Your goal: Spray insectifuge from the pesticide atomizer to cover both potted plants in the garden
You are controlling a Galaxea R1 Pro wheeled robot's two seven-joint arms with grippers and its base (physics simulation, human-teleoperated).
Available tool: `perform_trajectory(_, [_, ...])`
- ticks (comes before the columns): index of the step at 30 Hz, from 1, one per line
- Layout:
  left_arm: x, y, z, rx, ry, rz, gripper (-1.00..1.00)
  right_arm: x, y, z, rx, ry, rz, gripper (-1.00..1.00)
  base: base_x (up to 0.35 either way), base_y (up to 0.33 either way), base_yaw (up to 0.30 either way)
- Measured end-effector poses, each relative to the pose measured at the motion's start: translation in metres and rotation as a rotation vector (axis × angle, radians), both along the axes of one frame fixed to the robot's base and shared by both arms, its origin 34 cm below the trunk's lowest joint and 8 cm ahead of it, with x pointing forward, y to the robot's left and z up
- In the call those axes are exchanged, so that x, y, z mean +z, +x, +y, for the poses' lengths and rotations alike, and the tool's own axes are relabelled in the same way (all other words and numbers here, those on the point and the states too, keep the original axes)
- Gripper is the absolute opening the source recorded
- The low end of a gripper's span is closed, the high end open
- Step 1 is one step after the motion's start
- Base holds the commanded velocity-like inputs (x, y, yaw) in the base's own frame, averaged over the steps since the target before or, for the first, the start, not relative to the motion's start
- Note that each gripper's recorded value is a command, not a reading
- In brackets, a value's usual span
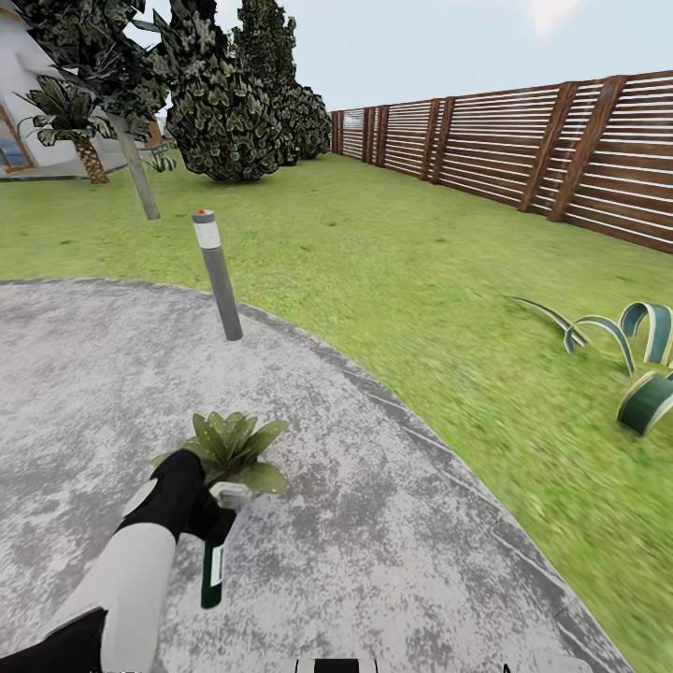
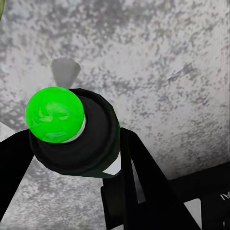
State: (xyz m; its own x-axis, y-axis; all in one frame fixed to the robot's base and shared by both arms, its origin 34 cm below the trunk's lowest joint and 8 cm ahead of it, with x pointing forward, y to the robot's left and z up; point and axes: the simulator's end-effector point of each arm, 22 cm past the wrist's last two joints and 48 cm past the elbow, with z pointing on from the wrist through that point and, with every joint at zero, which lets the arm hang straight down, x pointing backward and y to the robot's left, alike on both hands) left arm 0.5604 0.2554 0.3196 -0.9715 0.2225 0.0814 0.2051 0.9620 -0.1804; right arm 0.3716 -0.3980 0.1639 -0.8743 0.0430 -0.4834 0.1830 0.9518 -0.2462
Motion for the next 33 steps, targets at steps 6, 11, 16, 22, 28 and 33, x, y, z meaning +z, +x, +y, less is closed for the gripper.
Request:
perform_trajectory(6, [0.004,0.007,-0.005,-0.003,-0.007,-0.011,-1.0,0.0,0.0,0.0,-0.001,0.0,0.0,1.0,-0.066,0.073,0.0])
perform_trajectory(11, [0.006,0.009,0.0,0.001,0.001,-0.017,-1.0,0.0,0.0,0.0,0.0,0.0,0.001,1.0,-0.185,0.251,0.0])
perform_trajectory(16, [0.011,0.016,0.005,0.011,0.011,-0.044,-1.0,0.0,0.0,0.0,0.001,0.0,0.0,1.0,-0.102,0.311,0.0])
perform_trajectory(22, [0.01,0.014,0.005,0.012,0.011,-0.042,-1.0,0.0,0.0,0.0,0.001,0.0,0.001,1.0,-0.138,0.316,0.0])
perform_trajectory(28, [0.007,0.01,0.01,0.01,0.017,-0.037,-1.0,0.0,-0.001,0.0,0.001,0.001,0.002,1.0,-0.155,0.307,0.0])
perform_trajectory(33, [0.007,0.01,0.012,0.009,0.021,-0.037,-1.0,0.0,-0.001,0.0,0.001,0.0,0.002,1.0,-0.018,0.335,0.0])
